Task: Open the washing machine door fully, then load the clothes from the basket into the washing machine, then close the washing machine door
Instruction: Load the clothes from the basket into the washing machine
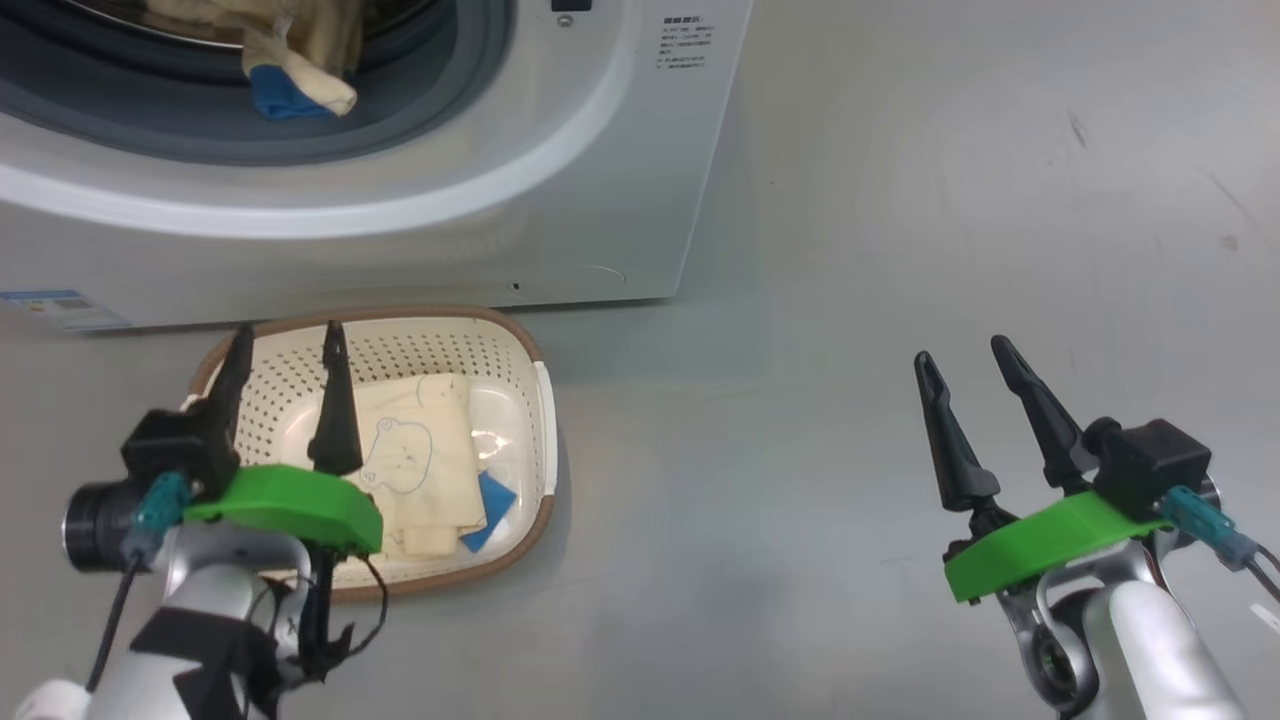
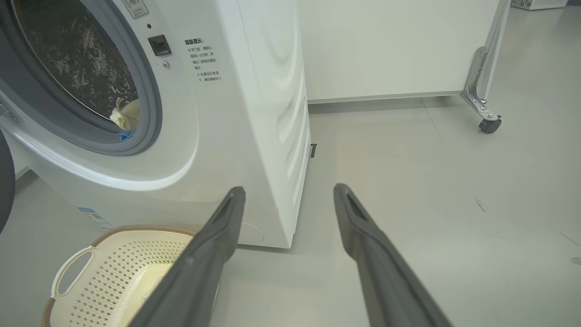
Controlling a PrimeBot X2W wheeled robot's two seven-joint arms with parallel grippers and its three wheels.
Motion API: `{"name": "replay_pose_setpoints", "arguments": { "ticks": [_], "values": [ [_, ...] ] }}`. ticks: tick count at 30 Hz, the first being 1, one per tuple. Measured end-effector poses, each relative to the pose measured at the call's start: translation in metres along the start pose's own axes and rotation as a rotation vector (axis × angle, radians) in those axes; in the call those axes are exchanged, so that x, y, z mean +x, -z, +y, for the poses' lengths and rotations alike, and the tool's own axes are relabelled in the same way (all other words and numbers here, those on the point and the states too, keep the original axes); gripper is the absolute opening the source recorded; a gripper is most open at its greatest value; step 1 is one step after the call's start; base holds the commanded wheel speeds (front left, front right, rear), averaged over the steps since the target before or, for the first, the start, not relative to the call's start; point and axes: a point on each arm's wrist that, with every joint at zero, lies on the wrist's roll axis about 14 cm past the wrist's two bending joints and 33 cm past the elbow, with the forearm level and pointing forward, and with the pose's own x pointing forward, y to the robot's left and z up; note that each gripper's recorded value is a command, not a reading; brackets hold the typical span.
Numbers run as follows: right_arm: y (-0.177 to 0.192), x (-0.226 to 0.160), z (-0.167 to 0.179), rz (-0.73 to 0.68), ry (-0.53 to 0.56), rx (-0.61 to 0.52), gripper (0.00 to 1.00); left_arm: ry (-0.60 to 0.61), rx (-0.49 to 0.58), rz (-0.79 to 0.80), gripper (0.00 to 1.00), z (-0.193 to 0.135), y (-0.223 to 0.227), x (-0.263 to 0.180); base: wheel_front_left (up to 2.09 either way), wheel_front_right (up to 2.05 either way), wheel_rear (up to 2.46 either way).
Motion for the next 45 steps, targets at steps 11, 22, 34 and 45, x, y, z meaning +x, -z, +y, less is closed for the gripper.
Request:
{"name": "replay_pose_setpoints", "arguments": {
  "ticks": [11,22,34,45],
  "values": [
    [0.008,0.010,-0.016,0.001,0.043,0.024,1.00,0.020,0.045,0.096,1.00,0.010,0.005,0.066,0.00,0.00,0.00],
    [0.025,0.011,-0.030,0.037,0.085,0.057,1.00,0.102,0.069,0.206,1.00,0.013,-0.004,0.138,0.00,0.00,0.00],
    [0.036,0.012,-0.046,0.072,0.133,0.088,1.00,0.139,0.125,0.423,1.00,0.018,0.021,0.192,0.00,0.00,0.00],
    [0.045,0.010,-0.052,0.098,0.154,0.102,1.00,0.128,0.136,0.523,0.00,0.024,0.043,0.208,0.00,0.00,0.00]
  ]
}}
